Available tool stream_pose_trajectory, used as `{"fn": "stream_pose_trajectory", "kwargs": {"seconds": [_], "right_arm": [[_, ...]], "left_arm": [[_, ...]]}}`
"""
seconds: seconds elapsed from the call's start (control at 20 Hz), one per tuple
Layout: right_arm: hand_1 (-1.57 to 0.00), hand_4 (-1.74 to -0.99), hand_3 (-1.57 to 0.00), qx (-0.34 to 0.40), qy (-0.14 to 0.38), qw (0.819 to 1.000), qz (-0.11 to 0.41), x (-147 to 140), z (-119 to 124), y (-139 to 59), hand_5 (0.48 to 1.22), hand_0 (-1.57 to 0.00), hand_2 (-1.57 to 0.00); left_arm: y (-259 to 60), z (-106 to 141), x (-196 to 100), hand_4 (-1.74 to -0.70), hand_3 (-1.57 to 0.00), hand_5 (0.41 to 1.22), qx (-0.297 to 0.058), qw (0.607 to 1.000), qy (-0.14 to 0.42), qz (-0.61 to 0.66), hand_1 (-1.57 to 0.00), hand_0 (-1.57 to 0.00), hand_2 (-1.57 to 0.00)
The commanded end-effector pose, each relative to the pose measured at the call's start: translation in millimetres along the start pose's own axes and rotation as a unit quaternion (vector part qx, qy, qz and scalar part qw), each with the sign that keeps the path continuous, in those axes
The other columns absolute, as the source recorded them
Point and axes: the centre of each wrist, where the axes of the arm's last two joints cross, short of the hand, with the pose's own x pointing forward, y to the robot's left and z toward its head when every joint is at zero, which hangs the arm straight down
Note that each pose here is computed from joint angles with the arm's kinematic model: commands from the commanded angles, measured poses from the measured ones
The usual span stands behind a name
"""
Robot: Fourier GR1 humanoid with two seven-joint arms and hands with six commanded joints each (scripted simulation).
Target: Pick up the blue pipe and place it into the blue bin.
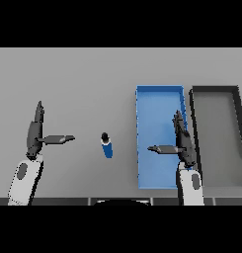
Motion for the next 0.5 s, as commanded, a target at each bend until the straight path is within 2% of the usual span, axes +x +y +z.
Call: {"fn": "stream_pose_trajectory", "kwargs": {"seconds": [0.0,0.25,0.3,0.35,0.45], "right_arm": [[0.0,-1.205,0.0,-0.001,0.0,1.0,0.0,0,0,-0.8,0.629,0.0,0.0],[0.0,-1.205,0.0,-0.004,0.0,1.0,-0.001,0,-1,-8.5,0.629,0.0,0.0],[0.0,-1.205,0.0,0.013,-0.043,0.996,0.071,6,6,-22.6,0.629,0.0,0.0],[0.0,-1.201,0.0,0.027,-0.065,0.991,0.112,7,14,-28.7,0.628,0.0,0.0],[0.0,-1.197,0.0,0.042,-0.072,0.986,0.143,12,22,-29.4,0.626,0.0,0.0]], "left_arm": [[-1,0,0,-0.97,0.0,0.593,0.0,1.0,-0.002,0.0,0.0,0.0,0.0],[-9,1,0,-0.97,0.0,0.593,-0.002,1.0,-0.005,0.001,0.0,0.0,0.0],[6,8,-6,-0.97,0.0,0.593,-0.058,0.997,-0.025,-0.037,0.0,0.0,0.0],[19,11,-10,-0.96,0.0,0.592,-0.09,0.994,-0.026,-0.06,0.0,0.0,0.0],[27,12,-12,-0.96,0.0,0.59,-0.126,0.989,-0.028,-0.079,0.0,0.0,0.0]]}}
